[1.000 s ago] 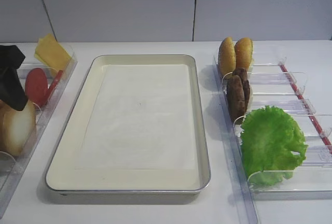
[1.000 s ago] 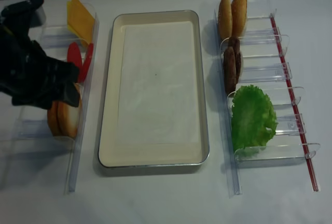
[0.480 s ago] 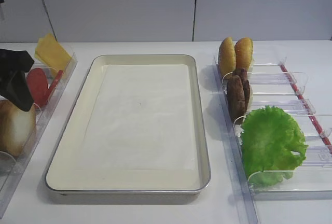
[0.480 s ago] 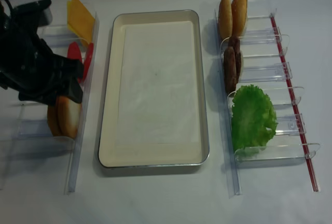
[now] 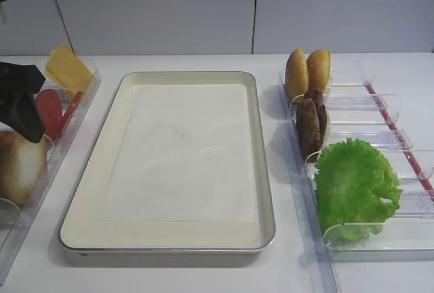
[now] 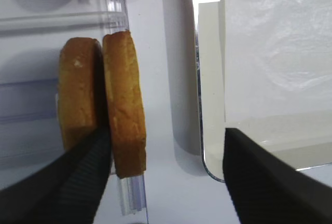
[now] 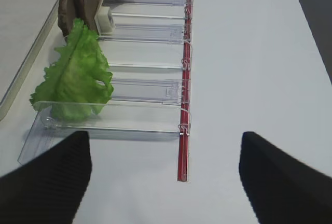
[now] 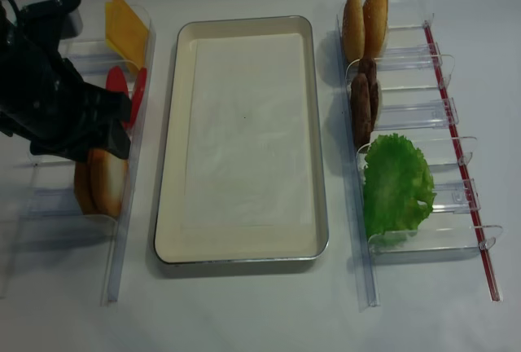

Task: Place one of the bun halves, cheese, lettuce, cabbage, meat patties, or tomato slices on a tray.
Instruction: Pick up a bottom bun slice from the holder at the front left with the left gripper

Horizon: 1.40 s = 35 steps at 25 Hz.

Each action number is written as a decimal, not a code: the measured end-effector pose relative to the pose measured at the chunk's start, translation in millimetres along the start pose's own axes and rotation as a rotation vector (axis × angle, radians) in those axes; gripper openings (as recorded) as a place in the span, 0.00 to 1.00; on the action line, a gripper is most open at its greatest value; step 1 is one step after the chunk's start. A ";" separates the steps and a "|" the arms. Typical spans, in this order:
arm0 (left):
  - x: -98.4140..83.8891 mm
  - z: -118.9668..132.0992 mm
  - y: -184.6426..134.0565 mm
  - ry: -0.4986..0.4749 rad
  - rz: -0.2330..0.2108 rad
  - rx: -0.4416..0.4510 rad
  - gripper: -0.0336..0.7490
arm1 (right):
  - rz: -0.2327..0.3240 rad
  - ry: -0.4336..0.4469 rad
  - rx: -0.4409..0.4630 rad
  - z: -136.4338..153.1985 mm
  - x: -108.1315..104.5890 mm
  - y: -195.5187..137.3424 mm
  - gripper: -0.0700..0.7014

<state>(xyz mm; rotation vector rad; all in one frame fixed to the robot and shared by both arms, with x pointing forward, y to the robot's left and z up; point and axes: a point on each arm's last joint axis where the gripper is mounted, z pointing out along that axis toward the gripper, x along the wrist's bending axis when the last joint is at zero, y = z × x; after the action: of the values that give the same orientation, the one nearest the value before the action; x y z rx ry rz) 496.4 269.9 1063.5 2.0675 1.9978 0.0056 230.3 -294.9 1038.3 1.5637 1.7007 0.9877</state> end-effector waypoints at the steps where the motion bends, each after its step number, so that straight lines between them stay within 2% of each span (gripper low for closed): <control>1: 0.0 0.0 0.0 0.000 0.000 0.000 0.60 | 0.000 0.000 0.000 0.0 0.0 0.0 0.84; 19: 2.0 -0.1 0.4 0.023 0.021 -0.004 0.60 | 0.000 0.000 0.000 0.0 0.0 0.0 0.84; 26: 3.8 11.7 7.7 0.023 0.031 0.038 0.60 | 0.000 0.000 0.000 0.0 0.0 0.0 0.84; 35: 3.5 11.2 8.1 0.022 0.031 0.062 0.59 | 0.000 0.000 0.000 0.0 0.0 0.0 0.84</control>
<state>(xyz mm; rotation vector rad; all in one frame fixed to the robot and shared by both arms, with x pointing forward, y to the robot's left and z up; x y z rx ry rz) 506.6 271.1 1053.7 2.1454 2.0023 -0.0284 230.3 -294.9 1038.3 1.5637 1.7007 0.9877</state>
